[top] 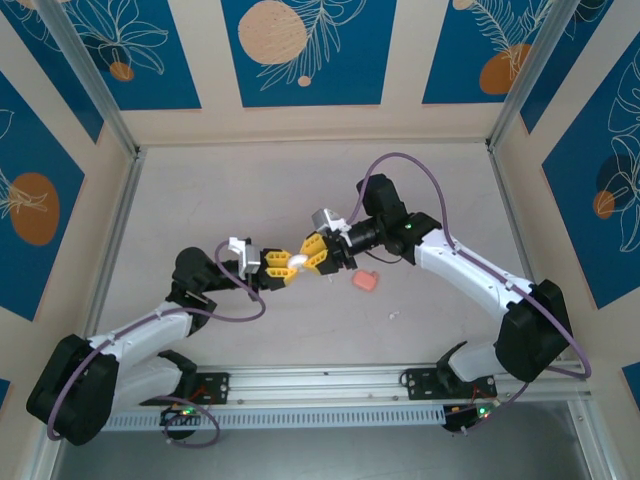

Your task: Insert the wireless bluetooth earbuds into the charging case

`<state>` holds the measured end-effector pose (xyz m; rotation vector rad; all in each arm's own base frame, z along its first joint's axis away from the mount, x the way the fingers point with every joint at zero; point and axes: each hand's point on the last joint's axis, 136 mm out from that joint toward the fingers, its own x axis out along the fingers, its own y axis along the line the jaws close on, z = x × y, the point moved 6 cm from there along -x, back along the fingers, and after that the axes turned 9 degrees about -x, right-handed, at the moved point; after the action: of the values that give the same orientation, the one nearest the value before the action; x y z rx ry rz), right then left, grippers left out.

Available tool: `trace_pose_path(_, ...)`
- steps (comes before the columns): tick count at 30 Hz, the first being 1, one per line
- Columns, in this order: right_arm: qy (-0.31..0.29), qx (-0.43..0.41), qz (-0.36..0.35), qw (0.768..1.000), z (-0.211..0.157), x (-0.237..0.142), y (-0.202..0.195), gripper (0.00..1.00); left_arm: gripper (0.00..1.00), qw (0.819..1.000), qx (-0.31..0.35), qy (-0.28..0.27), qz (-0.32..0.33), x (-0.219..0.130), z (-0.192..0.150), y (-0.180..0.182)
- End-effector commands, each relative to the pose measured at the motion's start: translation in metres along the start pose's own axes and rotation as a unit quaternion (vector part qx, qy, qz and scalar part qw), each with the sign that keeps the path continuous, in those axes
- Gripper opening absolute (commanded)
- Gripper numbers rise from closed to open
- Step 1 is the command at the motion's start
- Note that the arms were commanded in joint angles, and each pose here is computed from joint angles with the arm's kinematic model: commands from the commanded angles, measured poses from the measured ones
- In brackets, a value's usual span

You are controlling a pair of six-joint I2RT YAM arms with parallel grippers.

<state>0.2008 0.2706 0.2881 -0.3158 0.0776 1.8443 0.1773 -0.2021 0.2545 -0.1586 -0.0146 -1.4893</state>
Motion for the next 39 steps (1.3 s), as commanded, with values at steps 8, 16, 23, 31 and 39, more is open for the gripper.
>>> trace_pose_path(8, 0.002, -0.003, 0.019, 1.0, 0.007, -0.001, 0.008, 0.12, 0.31, 0.999, 0.027, -0.019, 0.006, 0.0, 0.016, 0.0)
trace_pose_path(16, 0.12, -0.038, -0.058, 0.99, 0.0, -0.018, 0.014, 0.12, 0.61, 0.994, 0.054, 0.07, 0.069, -0.005, -0.005, 0.008)
trace_pose_path(23, 0.218, -0.073, -0.075, 0.97, -0.003, -0.016, 0.017, 0.12, 0.58, 0.985, 0.112, 0.104, 0.075, -0.009, -0.021, 0.005)
trace_pose_path(31, 0.246, -0.095, -0.042, 0.964, -0.005, 0.007, 0.019, 0.12, 0.56, 0.985, 0.103, 0.13, 0.05, -0.006, -0.03, 0.004)
trace_pose_path(39, 0.247, -0.102, -0.016, 0.964, -0.005, 0.023, 0.018, 0.12, 0.54, 0.986, 0.095, 0.134, 0.036, -0.003, -0.031, 0.002)
